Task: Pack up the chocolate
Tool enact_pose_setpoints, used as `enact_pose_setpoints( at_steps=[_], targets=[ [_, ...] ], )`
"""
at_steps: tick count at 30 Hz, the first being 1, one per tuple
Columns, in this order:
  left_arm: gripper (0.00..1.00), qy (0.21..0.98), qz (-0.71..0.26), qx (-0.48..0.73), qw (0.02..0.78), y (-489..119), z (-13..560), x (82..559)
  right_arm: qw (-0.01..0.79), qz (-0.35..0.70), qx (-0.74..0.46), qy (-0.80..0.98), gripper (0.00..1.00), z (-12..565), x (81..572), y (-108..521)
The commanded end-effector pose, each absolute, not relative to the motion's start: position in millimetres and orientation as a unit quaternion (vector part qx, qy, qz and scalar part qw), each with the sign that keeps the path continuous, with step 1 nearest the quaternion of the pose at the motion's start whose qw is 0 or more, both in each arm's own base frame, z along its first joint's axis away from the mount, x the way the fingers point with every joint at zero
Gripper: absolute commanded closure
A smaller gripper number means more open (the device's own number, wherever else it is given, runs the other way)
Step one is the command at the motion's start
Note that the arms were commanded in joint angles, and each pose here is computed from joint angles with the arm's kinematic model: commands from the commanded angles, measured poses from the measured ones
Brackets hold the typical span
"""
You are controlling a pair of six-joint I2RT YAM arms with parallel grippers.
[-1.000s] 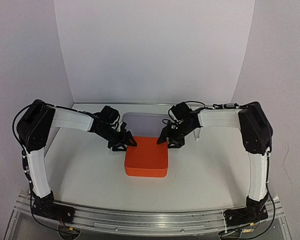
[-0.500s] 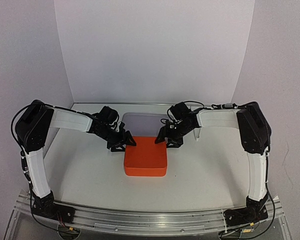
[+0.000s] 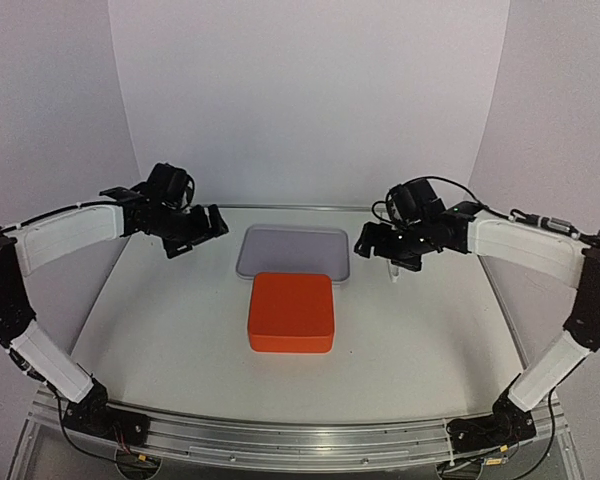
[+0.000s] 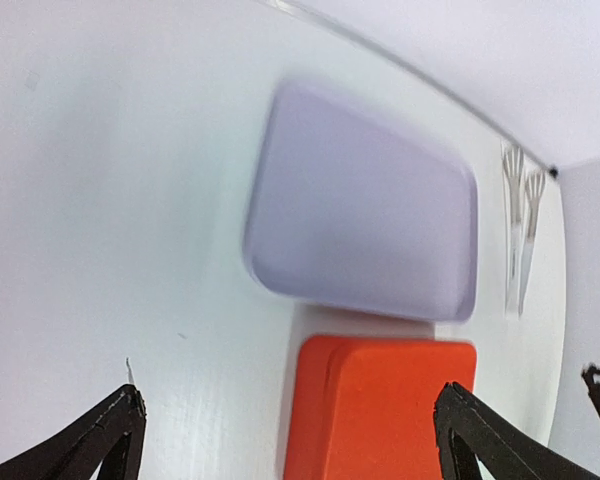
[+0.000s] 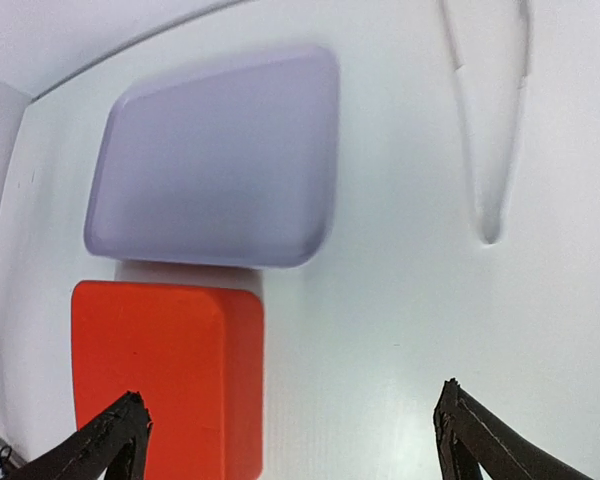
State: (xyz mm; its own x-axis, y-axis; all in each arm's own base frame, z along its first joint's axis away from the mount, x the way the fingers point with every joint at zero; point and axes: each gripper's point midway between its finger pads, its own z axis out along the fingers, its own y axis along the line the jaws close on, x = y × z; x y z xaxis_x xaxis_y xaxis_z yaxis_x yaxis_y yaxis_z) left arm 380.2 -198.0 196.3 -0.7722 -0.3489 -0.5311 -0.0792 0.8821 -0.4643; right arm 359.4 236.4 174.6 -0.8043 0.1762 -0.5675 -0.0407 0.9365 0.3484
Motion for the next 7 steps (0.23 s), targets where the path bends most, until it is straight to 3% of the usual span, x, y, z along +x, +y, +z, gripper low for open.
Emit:
enact_pose_setpoints(
  at_steps=[1, 7],
  targets=[
    [0.0, 0.899, -0.132, -0.209, 0.363, -112.3, 207.0, 373.7, 0.386, 0.054, 0.073, 0.918, 0.04, 188.8, 351.1, 168.1],
    [0.0, 0.886, -0.139, -0.222, 0.382, -101.6, 209.2, 363.1, 0.396, 0.031, 0.075, 0.915, 0.03, 186.7, 340.7, 151.4]
  ],
)
